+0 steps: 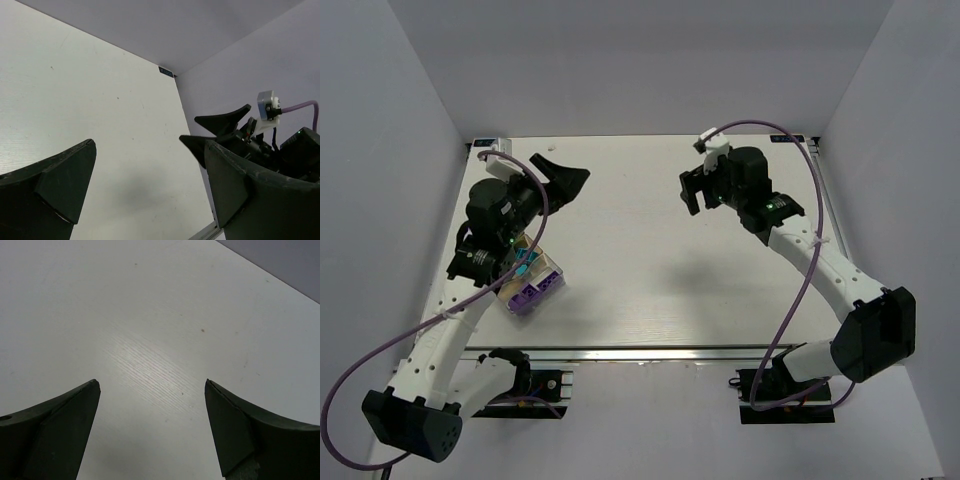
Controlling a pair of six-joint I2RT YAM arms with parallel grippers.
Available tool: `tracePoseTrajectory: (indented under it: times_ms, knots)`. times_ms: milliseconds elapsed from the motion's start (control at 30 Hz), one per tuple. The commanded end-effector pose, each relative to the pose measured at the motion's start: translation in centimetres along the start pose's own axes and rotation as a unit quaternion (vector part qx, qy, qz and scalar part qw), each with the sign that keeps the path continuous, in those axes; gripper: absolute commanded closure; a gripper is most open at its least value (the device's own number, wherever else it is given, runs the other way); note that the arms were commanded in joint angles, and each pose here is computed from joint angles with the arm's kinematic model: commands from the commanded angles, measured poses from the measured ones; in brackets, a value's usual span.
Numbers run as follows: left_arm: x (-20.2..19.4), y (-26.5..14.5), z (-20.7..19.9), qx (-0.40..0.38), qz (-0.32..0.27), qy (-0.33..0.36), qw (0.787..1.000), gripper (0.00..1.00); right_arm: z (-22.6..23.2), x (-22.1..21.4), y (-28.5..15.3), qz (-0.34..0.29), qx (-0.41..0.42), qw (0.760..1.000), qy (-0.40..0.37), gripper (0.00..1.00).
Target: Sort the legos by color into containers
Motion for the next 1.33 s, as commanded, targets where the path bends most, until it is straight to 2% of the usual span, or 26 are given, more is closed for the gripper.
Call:
tracePoseTrajectory:
  times_ms: [0, 100, 433, 1300]
  knots:
    - [-0.1, -0.4, -0.4, -0.021, 0.003, 0.013, 1.0, 0.02, -2.8, 0.1, -1.1, 0.016, -0.072, 0.997, 0.023, 0.11]
    - [-0.2, -0.9, -0.2, -0.018, 0.002, 0.014, 1.0, 0.02, -3.2, -0.6, -1.1, 0.03, -0.086, 0.996, 0.025, 0.11]
    - [-0.8, -2.6, 1.0, 0.006, 0.002, 0.017, 1.0, 0.02, -3.9, 0.1, -1.3, 0.012, -0.091, 0.995, 0.039, 0.11]
    - [-1.4, -3.4, 2.2, 0.021, 0.002, 0.017, 1.0, 0.02, -4.2, -0.3, -1.6, 0.014, -0.1, 0.994, 0.041, 0.1]
Point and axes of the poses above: each gripper's point midway between its finger pads, its own y axis out along the fingers, its own z axis along the line the jaws close on, x = y × z, the point moved 2 cm from there along -y, back along the fingers, and after that the axes turned 11 degrees about -y, right-handed, at the moved point
